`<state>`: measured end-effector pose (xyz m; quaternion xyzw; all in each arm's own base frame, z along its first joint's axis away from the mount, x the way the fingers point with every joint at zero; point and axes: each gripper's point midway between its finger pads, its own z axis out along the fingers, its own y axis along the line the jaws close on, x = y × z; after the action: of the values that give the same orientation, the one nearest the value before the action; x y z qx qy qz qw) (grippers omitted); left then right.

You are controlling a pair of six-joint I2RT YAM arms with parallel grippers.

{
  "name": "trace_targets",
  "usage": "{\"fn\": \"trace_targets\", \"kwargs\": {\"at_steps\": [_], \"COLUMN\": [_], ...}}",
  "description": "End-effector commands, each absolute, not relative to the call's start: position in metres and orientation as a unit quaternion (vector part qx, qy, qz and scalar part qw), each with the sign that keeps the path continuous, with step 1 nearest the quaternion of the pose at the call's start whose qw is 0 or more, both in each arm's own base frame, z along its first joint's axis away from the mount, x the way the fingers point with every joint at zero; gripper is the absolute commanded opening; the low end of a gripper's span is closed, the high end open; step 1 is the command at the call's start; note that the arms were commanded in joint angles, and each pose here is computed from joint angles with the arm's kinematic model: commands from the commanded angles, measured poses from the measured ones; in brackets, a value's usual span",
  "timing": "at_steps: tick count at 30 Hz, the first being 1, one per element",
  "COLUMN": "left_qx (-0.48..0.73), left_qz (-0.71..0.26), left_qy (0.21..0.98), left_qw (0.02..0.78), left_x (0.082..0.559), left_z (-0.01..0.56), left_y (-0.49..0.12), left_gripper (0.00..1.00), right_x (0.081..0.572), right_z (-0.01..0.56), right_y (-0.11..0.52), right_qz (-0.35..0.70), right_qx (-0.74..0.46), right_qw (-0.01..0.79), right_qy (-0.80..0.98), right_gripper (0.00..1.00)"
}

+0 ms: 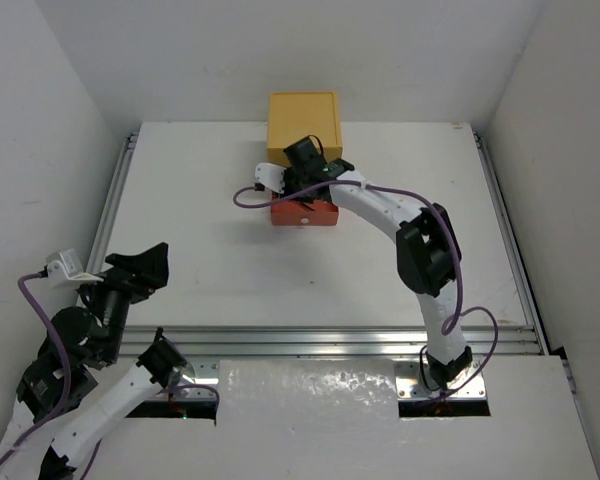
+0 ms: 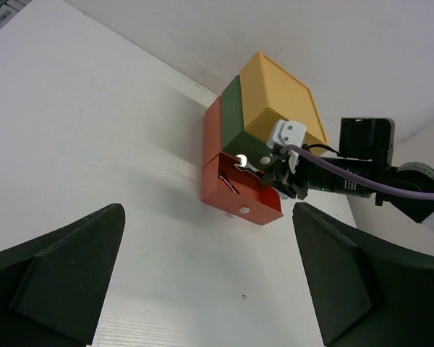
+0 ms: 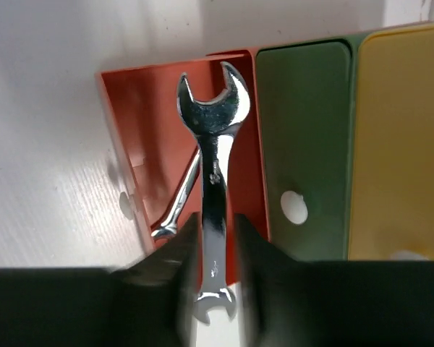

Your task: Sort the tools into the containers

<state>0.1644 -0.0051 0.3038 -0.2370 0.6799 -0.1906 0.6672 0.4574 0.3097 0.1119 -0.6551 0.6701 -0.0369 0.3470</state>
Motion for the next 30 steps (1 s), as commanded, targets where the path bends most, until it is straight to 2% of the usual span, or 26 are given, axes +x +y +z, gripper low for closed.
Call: {"fn": "trace_targets", "kwargs": {"at_steps": [1, 5, 6, 7, 9, 12, 13, 14, 15, 16, 17, 18, 19, 20, 23, 30], "left_qx": [-0.233, -0.228, -0.227, -0.227, -0.226, -0.228, -0.229, -0.228, -0.229, -0.229, -0.229, -0.226, -0.225, -0.224, -0.221, -0.217], "left_qz": [-0.194, -0.194, -0.194, -0.193, -0.194, -0.197, -0.198, -0.199, -0.199, -0.199, -0.198, -0.198, -0.196, -0.196, -0.192, -0.195], "left_qy": [0.673, 0.676, 0.676, 0.677, 0.677, 0.674, 0.672, 0.672, 0.671, 0.672, 0.672, 0.674, 0.676, 0.677, 0.682, 0.681], "left_qw": [0.674, 0.673, 0.673, 0.673, 0.673, 0.675, 0.676, 0.676, 0.676, 0.676, 0.676, 0.675, 0.674, 0.673, 0.67, 0.671], "left_x": [0.167, 0.168, 0.168, 0.169, 0.168, 0.167, 0.167, 0.166, 0.166, 0.167, 0.167, 0.167, 0.168, 0.169, 0.171, 0.171], "left_z": [0.313, 0.312, 0.313, 0.312, 0.312, 0.314, 0.314, 0.314, 0.314, 0.314, 0.314, 0.314, 0.313, 0.313, 0.311, 0.312], "left_y": [-0.007, -0.01, -0.01, -0.01, -0.01, -0.009, -0.009, -0.009, -0.009, -0.009, -0.009, -0.01, -0.011, -0.012, -0.014, -0.015], "left_gripper": [1.0, 1.0, 1.0, 1.0, 1.0, 1.0, 1.0, 1.0, 1.0, 1.0, 1.0, 1.0, 1.0, 1.0, 1.0, 1.0], "right_x": [0.472, 0.477, 0.475, 0.473, 0.458, 0.441, 0.429, 0.427, 0.411, 0.403, 0.4, 0.378, 0.373, 0.378, 0.388, 0.416], "right_z": [0.128, 0.14, 0.144, 0.149, 0.16, 0.186, 0.162, 0.164, 0.145, 0.135, 0.135, 0.107, 0.098, 0.098, 0.066, 0.032], "right_y": [0.32, 0.319, 0.319, 0.319, 0.322, 0.322, 0.311, 0.312, 0.297, 0.293, 0.301, 0.295, 0.296, 0.301, 0.286, 0.266], "right_qz": [-0.043, -0.049, -0.044, -0.038, 0.001, 0.06, 0.067, 0.103, 0.102, 0.116, 0.16, 0.178, 0.19, 0.204, 0.151, 0.076], "right_qx": [-0.666, -0.649, -0.641, -0.632, -0.607, -0.502, -0.465, -0.369, -0.322, -0.278, -0.198, -0.18, -0.154, -0.114, -0.064, -0.004], "right_qw": [0.375, 0.382, 0.384, 0.39, 0.398, 0.441, 0.423, 0.439, 0.421, 0.413, 0.422, 0.396, 0.397, 0.411, 0.409, 0.444], "right_qy": [0.643, 0.656, 0.663, 0.669, 0.688, 0.742, 0.775, 0.813, 0.842, 0.859, 0.87, 0.883, 0.885, 0.881, 0.897, 0.893], "right_gripper": [0.33, 0.49, 0.66, 0.69, 0.71, 0.7, 0.66, 0.62, 0.54, 0.36, 0.25, 0.19, 0.0, 0.0, 0.0, 0.0]}}
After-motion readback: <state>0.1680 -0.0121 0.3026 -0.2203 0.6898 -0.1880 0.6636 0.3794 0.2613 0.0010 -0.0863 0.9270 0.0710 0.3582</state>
